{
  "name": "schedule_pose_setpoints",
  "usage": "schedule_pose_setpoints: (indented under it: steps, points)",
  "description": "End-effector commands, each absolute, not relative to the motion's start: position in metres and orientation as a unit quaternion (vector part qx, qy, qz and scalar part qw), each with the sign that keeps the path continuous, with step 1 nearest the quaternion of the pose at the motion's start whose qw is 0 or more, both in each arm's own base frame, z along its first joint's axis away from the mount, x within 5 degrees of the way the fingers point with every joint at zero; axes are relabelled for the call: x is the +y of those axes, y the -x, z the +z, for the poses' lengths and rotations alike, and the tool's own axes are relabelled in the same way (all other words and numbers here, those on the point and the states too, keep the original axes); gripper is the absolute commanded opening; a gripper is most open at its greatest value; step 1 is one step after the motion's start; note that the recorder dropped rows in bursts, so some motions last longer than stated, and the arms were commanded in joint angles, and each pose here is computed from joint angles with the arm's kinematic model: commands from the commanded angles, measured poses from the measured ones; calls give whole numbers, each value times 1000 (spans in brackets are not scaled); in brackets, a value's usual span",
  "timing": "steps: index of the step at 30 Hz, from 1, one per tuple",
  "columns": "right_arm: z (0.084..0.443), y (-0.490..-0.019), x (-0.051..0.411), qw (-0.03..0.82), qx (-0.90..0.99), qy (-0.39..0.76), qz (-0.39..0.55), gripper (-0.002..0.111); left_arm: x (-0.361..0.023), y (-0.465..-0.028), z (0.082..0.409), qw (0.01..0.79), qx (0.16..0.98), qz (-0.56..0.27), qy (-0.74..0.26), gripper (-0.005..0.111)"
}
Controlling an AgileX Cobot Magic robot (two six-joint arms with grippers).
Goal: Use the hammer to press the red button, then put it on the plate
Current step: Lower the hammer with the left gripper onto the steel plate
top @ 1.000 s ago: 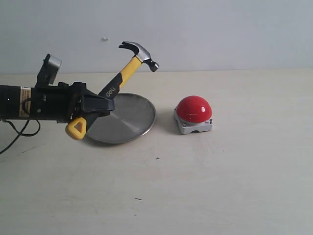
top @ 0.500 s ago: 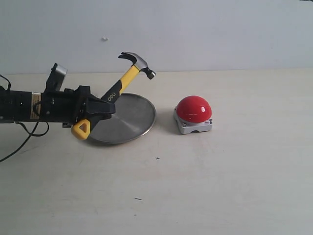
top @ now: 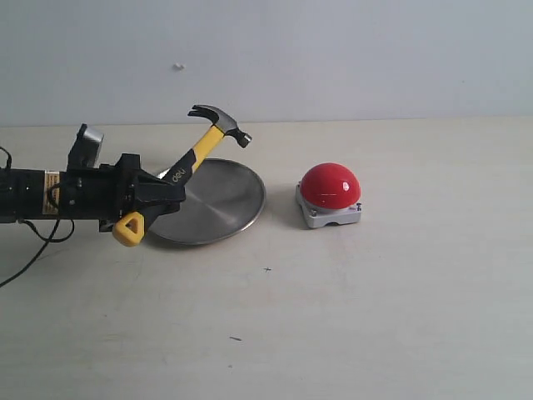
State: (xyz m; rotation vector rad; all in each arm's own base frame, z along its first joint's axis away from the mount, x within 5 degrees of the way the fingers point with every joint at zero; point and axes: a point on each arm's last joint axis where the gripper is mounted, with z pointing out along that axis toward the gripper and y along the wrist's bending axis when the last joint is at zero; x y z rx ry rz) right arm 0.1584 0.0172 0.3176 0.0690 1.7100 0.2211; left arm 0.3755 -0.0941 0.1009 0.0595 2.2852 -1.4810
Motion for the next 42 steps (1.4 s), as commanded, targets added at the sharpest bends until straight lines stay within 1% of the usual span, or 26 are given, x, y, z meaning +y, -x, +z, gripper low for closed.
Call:
schedule_pose_setpoints:
  steps: [1,7,10,15,23,27,30,36,42]
  points:
    - [306,-146,17,658,745,-26,101,0,-97,-379,103,207,798,-566,-10,0]
    - [306,-146,17,662,742,-22,102,0,-101,-378,87,188,775,-603,22,0]
    - [306,-146,17,663,742,-21,100,0,-100,-378,81,184,776,-603,33,0]
    - [306,-146,17,663,742,-21,100,0,-101,-381,68,154,775,-609,61,0]
    - [306,-146,17,663,741,-20,101,0,-101,-382,68,154,775,-610,56,0]
    - [306,-146,17,664,741,-20,101,0,-102,-382,74,151,777,-610,47,0]
    - [306,-146,17,664,741,-20,101,0,-102,-380,83,135,779,-611,48,0]
    - [306,-146,17,664,741,-20,101,0,-103,-379,102,108,778,-615,66,0]
    - [306,-146,17,662,743,-21,100,0,-103,-381,118,103,773,-621,80,0]
